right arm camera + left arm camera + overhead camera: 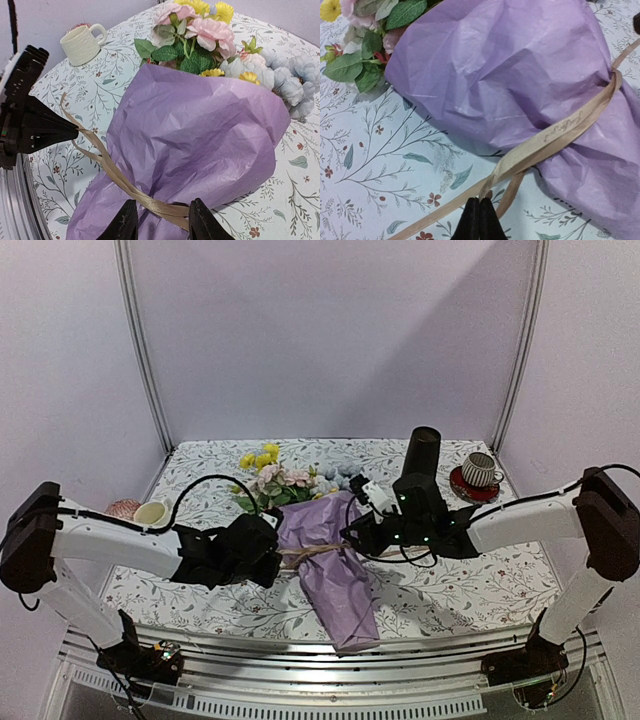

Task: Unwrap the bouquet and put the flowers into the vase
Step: Untie the half-tied ribbon from the folded wrapping paper.

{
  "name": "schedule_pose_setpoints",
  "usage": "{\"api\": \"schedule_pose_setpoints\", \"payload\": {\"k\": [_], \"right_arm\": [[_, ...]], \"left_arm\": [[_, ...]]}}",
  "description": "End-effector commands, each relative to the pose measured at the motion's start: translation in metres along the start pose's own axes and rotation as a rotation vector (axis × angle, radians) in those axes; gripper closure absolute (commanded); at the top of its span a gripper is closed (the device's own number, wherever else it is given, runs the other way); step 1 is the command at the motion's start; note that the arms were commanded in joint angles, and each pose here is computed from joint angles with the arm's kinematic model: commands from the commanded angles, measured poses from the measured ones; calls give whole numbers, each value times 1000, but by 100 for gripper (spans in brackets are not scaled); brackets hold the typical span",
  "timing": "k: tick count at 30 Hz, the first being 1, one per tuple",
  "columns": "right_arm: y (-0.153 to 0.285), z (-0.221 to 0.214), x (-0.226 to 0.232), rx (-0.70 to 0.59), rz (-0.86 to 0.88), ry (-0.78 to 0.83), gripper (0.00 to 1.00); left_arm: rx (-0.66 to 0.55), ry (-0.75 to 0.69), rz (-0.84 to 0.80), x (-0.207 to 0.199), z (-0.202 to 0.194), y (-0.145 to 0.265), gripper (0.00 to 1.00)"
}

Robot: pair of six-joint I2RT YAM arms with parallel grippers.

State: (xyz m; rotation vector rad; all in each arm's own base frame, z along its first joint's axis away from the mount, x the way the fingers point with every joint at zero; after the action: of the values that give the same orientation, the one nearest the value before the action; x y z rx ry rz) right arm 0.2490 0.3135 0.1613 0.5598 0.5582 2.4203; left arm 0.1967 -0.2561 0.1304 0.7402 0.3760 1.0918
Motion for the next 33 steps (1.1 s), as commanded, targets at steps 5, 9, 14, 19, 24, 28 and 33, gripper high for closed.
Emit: {"api": "schedule_pose_setpoints", "payload": {"k": [5,9,14,19,24,28,33], "right_arm": [[5,11,-2,-104,-30,13,62],[3,9,2,-90,15,36,60],[5,9,0,-79,-9,65,58],[19,17,-1,-138,-50,83,58],[16,12,-4,-147,-65,111,50],[-1,2,-7,-14,-73,167,51],[1,-2,9,-5,2,274,51]], "left_arm": [[-36,85,-52,21,-1,-3,100],[-40,96,-36,30,1,-5,100],[-50,146,-7,43,3,-6,100],[-65,175,4,48,1,-3,100],[-82,225,18,55,-5,6,100],[-125,238,-89,50,-6,15,100],[-169,257,-134,52,-11,25,94]]}}
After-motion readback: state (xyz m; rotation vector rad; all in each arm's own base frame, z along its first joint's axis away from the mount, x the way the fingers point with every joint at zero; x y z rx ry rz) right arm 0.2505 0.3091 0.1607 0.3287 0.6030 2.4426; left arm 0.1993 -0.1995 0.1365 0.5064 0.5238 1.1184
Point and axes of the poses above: each gripper's point midway between its finger pads, its own y axis back along the fingers, its own x axis along the line the jaws close on, z = x × y, the point moved 8 cm from there along y, back along the fingers, and after that the axes turned 3 degrees about -y, right-handed, at the moved point
